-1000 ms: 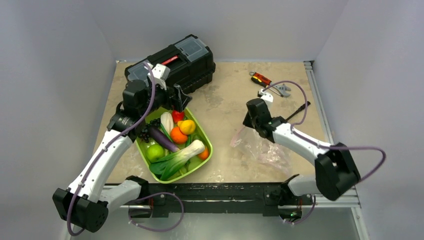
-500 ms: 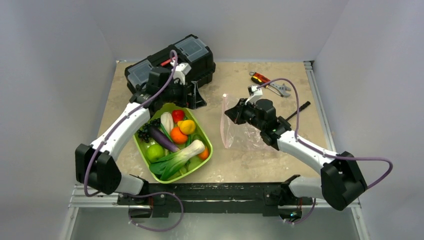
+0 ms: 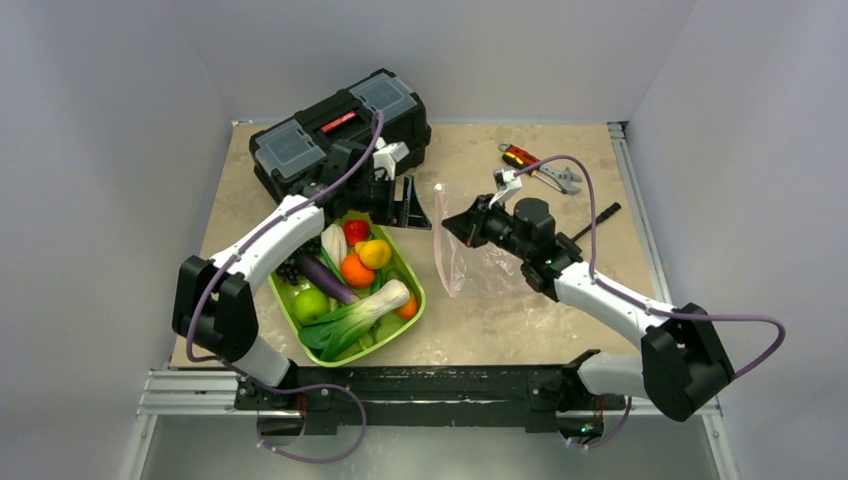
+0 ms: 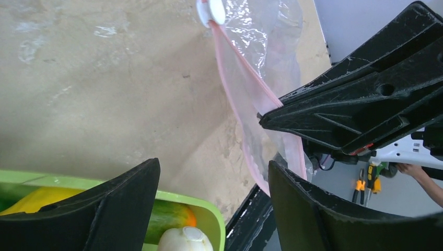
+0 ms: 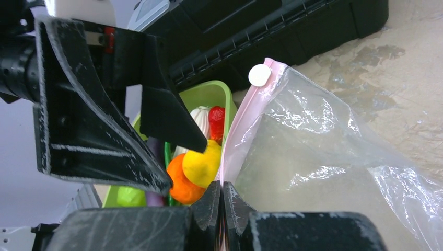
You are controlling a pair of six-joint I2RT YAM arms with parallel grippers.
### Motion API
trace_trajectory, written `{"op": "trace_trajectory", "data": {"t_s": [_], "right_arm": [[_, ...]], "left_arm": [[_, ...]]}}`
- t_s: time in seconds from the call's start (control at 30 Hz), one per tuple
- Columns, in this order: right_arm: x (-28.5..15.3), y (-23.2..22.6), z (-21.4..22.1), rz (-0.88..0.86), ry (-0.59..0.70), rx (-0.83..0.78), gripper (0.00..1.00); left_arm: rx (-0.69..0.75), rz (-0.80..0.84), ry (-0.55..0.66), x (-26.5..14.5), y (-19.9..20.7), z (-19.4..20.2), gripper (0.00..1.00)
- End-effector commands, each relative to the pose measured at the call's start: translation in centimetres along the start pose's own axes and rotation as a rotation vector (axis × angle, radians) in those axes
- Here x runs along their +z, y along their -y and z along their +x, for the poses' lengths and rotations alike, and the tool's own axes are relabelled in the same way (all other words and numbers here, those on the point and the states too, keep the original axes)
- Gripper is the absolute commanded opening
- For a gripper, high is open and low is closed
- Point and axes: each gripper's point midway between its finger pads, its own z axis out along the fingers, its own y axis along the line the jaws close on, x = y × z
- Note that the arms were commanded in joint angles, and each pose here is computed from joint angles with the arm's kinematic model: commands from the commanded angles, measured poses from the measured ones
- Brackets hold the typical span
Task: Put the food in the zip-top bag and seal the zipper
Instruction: Open the zipper of the food storage bag.
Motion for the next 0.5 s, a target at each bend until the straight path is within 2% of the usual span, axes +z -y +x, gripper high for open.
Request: {"op": "trace_trajectory", "data": {"t_s": [0.0, 0.13, 0.2, 0.27, 0.47], "right_arm": [[-0.5, -3.3, -3.1, -0.111, 0.084, -0.014, 0.00], [-0.8, -4.0, -3.4, -0.141, 0.097, 0.015, 0.00], [-0.8, -4.4, -3.5, -0.156, 0.096, 0.020, 0.00], [-1.0, -4.5, -3.5, -0.160, 0.101, 0.027, 0.00], [-1.0, -3.9, -3.3, -0.103, 0.082, 0.026, 0.00]], "left_arm": [[0.025, 0.097, -0.027, 1.1, 2.9, -0.4, 0.74], [0.033, 0.093, -0.073, 2.4, 3.3, 0.7, 0.71], [0.035, 0.070, -0.086, 2.8, 3.0, 1.1, 0.66], [0.030, 0.042, -0.106, 3.1, 2.5, 1.3, 0.58], [0.044, -0.034, -0.096, 2.8, 1.5, 1.1, 0.17]]}}
